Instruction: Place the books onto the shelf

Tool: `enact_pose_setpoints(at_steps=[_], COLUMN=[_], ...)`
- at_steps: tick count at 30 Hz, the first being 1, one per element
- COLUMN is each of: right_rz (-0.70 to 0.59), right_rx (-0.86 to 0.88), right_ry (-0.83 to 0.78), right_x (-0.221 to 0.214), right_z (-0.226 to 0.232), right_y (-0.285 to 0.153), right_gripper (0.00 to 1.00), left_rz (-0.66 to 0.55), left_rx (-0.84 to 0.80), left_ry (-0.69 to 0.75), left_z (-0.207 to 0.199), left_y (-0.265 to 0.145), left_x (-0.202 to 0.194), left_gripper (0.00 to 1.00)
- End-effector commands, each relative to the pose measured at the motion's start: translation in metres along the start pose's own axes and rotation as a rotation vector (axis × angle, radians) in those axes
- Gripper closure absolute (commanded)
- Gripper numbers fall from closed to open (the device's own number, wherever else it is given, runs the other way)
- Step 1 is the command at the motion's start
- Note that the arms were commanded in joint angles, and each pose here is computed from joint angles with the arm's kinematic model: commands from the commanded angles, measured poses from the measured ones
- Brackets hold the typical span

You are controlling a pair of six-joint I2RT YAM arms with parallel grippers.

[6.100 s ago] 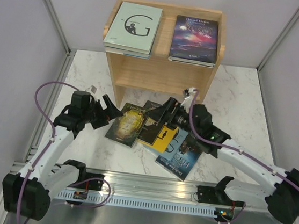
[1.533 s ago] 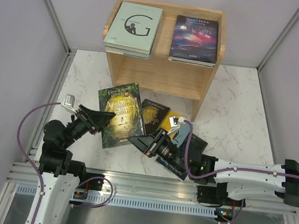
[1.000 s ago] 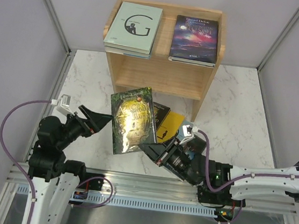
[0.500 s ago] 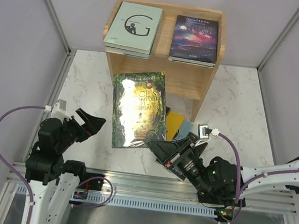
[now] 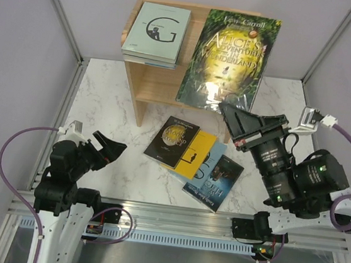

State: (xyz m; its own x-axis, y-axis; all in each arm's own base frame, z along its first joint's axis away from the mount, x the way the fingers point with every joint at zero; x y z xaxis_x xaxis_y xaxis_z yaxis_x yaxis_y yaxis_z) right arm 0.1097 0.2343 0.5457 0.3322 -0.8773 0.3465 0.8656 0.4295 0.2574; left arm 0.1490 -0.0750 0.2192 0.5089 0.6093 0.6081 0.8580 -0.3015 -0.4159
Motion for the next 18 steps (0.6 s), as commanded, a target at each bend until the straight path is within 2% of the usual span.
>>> enact_pose_setpoints(at_steps=[1, 2, 3, 4, 5, 8, 18], right_rz=[0.064, 0.094, 0.067, 0.179, 0.146, 0.189, 0.249], right_rx=[0.003, 0.005, -0.003, 0.008, -0.011, -0.019, 0.089], right_ry=[-0.208, -0.239, -0.199, -0.281, -0.277, -0.222, 0.131], right_x=[-0.009, -0.014, 0.004, -0.024, -0.007, 0.0, 0.046], right_z=[0.013, 0.015, 0.026, 0.016, 0.012, -0.007, -0.046], right_y=[0.019, 0.025, 0.037, 0.043, 0.058, 0.078, 0.131], right_gripper=[1.0, 1.0, 1.0, 1.0, 1.0, 1.0, 1.0], left_rz=[0.0, 0.003, 0.003, 0.004, 0.003, 0.005, 0.005], left_rx=[-0.033, -0.037, -0.039, -0.04, -0.041, -0.05, -0.059], left_ry=[0.008, 0.008, 0.01, 0.009, 0.009, 0.014, 0.023], left_z=[-0.004, -0.005, -0.005, -0.005, -0.005, -0.006, -0.008], left_y=[0.001, 0.002, 0.002, 0.002, 0.002, 0.001, 0.0], left_x=[0.0, 0.0, 0.0, 0.0, 0.0, -0.001, -0.001], left_gripper=[0.0, 0.0, 0.0, 0.0, 0.0, 0.0, 0.0])
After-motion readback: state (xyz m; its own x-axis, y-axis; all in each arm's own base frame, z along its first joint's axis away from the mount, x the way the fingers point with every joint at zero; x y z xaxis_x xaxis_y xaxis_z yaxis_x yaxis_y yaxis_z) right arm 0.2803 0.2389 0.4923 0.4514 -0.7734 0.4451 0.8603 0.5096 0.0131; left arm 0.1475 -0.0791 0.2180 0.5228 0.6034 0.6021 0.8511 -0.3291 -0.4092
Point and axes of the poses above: each gripper's point midway between its finger pads, its own y axis out along the fingers, its own z axis along the line the jaws close on, x = y × z, the point moved 2 cm from there along -y, back along the fingers, and after that the axes turned 2 degrees about y, right-handed, at the moved point
